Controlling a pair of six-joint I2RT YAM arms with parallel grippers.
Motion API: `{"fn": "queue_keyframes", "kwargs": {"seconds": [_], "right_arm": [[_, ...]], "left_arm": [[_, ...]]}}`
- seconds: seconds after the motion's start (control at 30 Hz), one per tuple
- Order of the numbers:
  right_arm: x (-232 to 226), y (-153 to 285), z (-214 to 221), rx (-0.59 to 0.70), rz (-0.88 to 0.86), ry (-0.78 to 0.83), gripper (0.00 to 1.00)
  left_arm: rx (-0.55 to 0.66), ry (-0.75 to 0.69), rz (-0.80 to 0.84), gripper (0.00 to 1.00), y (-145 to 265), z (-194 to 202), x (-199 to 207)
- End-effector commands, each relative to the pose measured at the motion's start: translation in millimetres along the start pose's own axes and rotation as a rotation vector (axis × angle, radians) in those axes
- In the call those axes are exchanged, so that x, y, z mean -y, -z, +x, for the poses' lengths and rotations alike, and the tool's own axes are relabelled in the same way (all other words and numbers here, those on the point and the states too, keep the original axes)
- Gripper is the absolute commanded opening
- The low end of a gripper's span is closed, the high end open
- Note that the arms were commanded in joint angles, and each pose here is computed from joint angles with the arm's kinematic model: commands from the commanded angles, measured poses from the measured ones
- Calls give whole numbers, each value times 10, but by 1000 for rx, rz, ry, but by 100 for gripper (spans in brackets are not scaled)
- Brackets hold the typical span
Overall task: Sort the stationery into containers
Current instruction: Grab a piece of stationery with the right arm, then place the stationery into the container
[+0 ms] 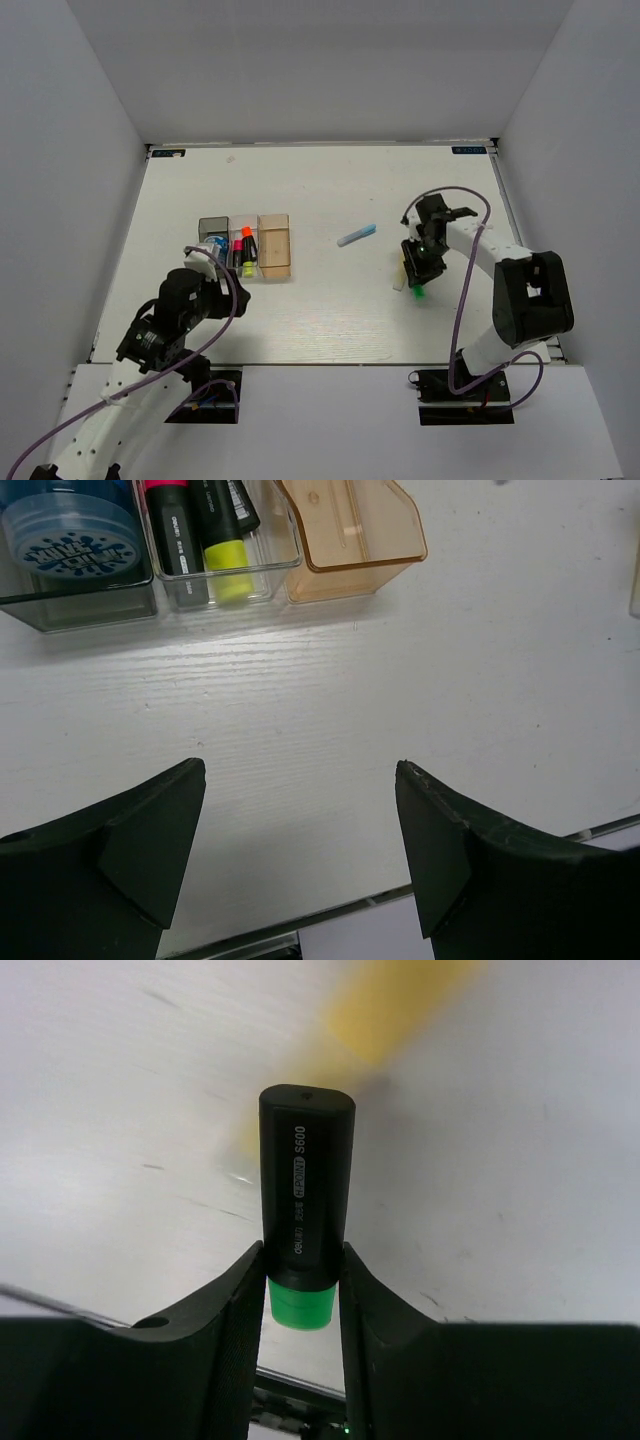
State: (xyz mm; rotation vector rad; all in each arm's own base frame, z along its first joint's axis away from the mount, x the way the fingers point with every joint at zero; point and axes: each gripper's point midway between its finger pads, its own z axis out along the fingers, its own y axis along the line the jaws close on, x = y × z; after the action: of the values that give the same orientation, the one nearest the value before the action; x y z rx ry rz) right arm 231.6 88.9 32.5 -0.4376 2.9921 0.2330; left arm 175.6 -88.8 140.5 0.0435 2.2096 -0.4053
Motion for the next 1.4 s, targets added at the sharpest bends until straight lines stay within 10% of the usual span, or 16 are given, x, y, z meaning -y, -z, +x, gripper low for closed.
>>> {"fn": "queue_keyframes", "kwargs": {"seconds": [0.0,0.7,1.37], "right_arm": [[-539,572,-559,207,-202,189,0],[-3960,1172,-1933,435,-942,647,0],[-4296,98,-2635,652,-821,502,4]], "left_arm": [[55,4,-13,87,5,-80,-30],[298,27,-178,84,218,-322,-401],[292,13,-141,84,210,-328,-332]]}}
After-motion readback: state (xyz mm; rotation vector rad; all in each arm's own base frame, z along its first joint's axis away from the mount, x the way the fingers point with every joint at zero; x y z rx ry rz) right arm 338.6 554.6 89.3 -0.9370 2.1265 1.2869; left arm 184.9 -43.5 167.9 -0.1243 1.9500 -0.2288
